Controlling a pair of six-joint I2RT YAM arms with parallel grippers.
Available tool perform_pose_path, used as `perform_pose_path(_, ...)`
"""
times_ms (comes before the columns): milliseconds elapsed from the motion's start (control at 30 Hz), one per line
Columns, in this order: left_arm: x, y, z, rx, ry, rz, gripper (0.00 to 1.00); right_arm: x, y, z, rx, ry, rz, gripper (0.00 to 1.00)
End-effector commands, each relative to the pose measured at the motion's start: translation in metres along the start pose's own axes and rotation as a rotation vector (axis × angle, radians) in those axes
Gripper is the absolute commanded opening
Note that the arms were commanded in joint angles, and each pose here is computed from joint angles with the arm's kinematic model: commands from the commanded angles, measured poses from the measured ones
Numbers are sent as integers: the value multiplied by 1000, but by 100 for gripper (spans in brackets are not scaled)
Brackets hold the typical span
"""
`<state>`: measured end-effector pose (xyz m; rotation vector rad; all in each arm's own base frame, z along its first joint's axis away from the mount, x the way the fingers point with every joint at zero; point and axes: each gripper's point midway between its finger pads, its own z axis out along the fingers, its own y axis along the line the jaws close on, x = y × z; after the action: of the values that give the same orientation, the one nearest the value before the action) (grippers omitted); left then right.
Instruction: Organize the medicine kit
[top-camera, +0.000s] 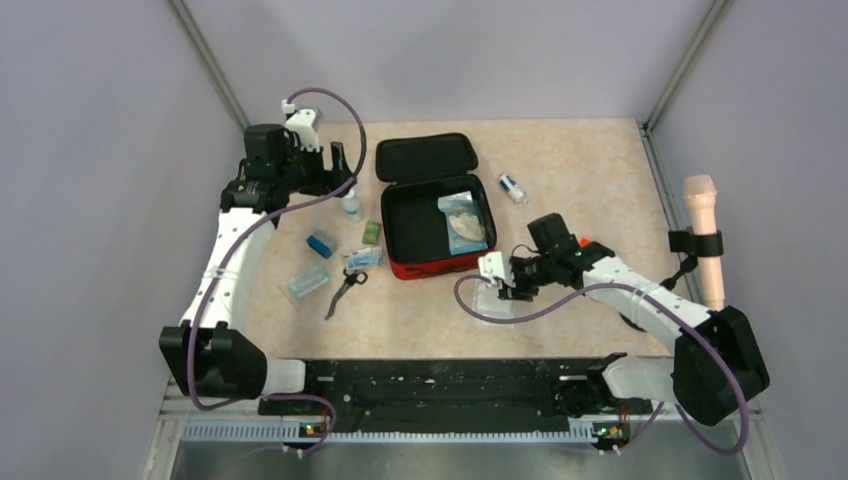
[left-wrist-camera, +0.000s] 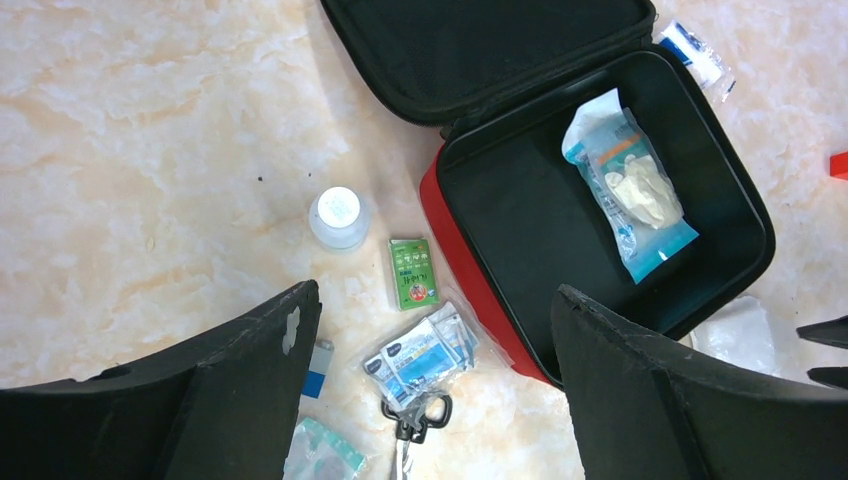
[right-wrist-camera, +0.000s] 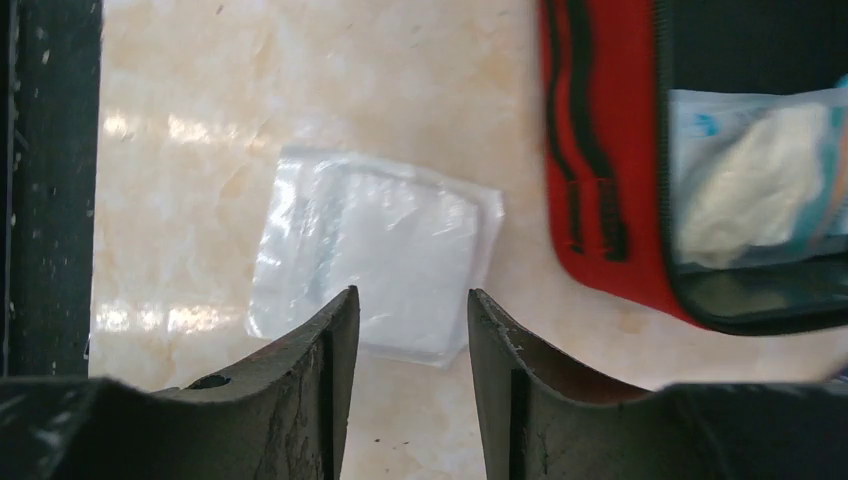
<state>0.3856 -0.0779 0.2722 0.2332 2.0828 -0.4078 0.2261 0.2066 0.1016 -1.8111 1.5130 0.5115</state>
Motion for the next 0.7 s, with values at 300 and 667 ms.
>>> perform_pose_path(300,-17,5,2,-9,27,34,87,33,50,27,-256,13,-239,50)
perform_pose_path(667,-19,8,8,-24,15,6,87,53,51,38,-334,79,-217,32)
